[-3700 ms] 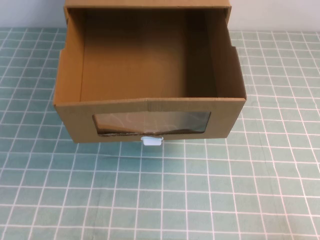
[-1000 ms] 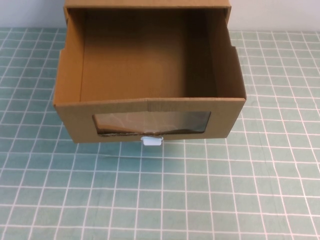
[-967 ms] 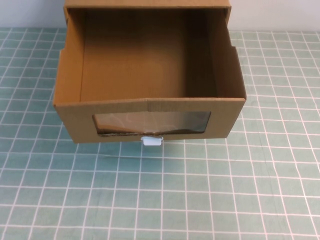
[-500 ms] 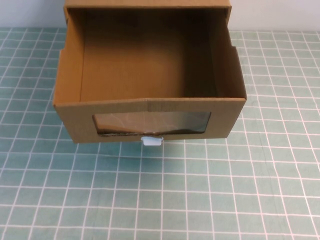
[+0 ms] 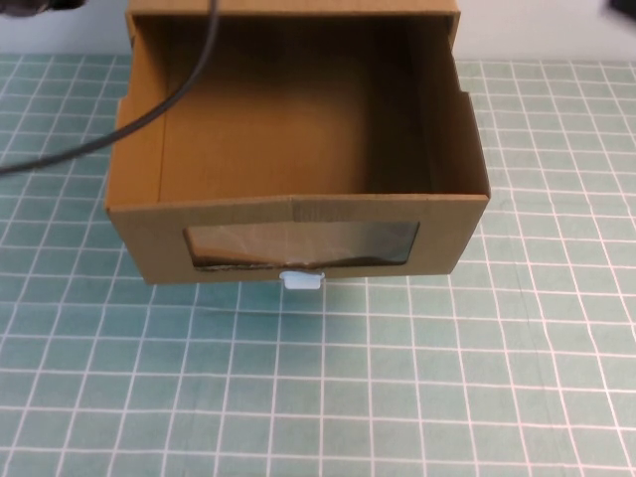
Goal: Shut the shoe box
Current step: Press the shoe box with left arm
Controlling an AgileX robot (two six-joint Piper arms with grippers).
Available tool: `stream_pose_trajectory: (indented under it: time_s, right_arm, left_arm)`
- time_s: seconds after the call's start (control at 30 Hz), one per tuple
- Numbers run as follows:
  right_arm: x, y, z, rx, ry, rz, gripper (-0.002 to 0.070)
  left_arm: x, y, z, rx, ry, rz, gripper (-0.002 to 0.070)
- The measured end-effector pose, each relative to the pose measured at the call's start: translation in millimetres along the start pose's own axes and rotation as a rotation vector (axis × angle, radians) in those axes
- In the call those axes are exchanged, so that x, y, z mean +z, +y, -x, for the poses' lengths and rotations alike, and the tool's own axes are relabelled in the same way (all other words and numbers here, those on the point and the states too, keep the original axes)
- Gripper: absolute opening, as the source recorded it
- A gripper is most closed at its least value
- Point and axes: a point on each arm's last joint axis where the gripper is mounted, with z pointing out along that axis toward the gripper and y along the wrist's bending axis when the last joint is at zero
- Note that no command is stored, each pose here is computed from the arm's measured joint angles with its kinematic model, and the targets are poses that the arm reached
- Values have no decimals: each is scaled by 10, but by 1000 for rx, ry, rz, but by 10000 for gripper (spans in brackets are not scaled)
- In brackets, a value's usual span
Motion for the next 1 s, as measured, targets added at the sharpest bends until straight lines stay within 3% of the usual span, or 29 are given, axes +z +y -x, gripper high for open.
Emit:
stream_pose_trajectory:
  time_s: [0.17, 0.3, 0.43, 0.73, 1.0]
  right_arm:
    - [280, 276, -206, -314, 141, 269, -14]
    - [355, 562, -333, -596, 169, 454, -14]
    - [404, 815, -457, -821, 196, 549, -14]
    - [864, 1216, -900, -1206, 349, 605, -14]
    - [1457, 1364, -1255, -1483, 337, 537, -14]
  left_arm:
    - [442, -112, 233, 20, 67, -162, -3]
    - [773, -106, 303, 3, 120, -225, -3]
    - [1062, -67, 273, -26, 177, -257, -3]
    - [1336, -3, 166, -93, 238, -266, -3]
    - [1348, -2, 159, -97, 243, -269, -3]
